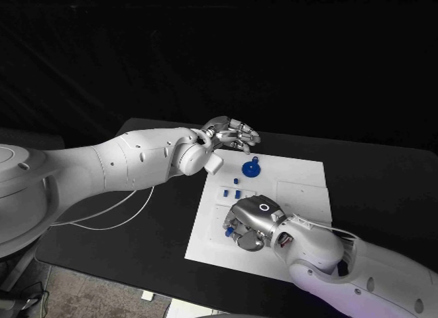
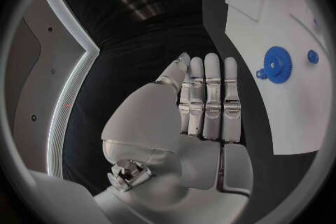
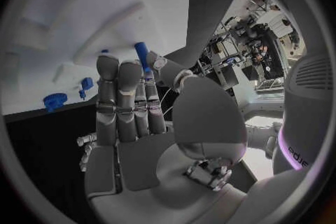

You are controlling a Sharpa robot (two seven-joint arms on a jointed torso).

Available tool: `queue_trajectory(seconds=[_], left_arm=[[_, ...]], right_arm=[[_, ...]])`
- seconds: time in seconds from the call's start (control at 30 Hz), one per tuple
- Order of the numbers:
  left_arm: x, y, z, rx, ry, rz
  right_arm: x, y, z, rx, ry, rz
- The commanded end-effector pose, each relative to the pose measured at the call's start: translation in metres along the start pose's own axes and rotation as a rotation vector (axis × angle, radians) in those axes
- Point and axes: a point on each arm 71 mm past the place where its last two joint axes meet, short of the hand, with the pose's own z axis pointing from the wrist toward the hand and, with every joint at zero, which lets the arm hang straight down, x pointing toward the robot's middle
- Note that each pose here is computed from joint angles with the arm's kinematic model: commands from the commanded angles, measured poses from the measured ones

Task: Assemble the parts on the task board

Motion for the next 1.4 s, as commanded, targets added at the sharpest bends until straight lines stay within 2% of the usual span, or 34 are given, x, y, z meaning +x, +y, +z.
queue_trajectory(seconds=[0.03, 0.27, 0.53, 0.7, 0.87, 1.03, 1.2, 1.33, 1.4], left_arm=[[0.0031, -0.0011, 0.0005, 0.007, 0.019, -0.003], [0.0033, -0.0011, 0.0006, 0.006, 0.022, -0.003], [0.0032, -0.0009, 0.0006, 0.005, 0.023, -0.003], [0.0022, -0.0006, 0.0002, 0.004, 0.021, -0.003], [0.0016, -0.0003, -0.0001, 0.003, 0.02, -0.003], [0.0001, 0.0, -0.0008, 0.002, 0.017, -0.003], [-0.0011, 0.0004, -0.0012, 0.001, 0.015, -0.002], [-0.0015, 0.0006, -0.0014, 0.001, 0.014, -0.002], [-0.0019, 0.0009, -0.0016, 0.0, 0.013, -0.002]], right_arm=[[0.009, 0.001, 0.001, 0.004, 0.038, -0.018], [0.014, 0.002, 0.003, -0.003, 0.044, 0.009], [0.014, -0.003, 0.001, 0.011, 0.013, 0.043], [0.013, -0.007, -0.001, 0.016, -0.011, 0.062], [0.009, -0.011, -0.004, 0.02, -0.061, 0.084], [0.003, -0.011, -0.011, 0.013, -0.115, 0.112], [-0.01, -0.015, -0.018, 0.015, -0.161, 0.154], [-0.024, -0.025, -0.024, 0.041, -0.191, 0.225], [-0.033, -0.036, -0.029, 0.074, -0.203, 0.279]])
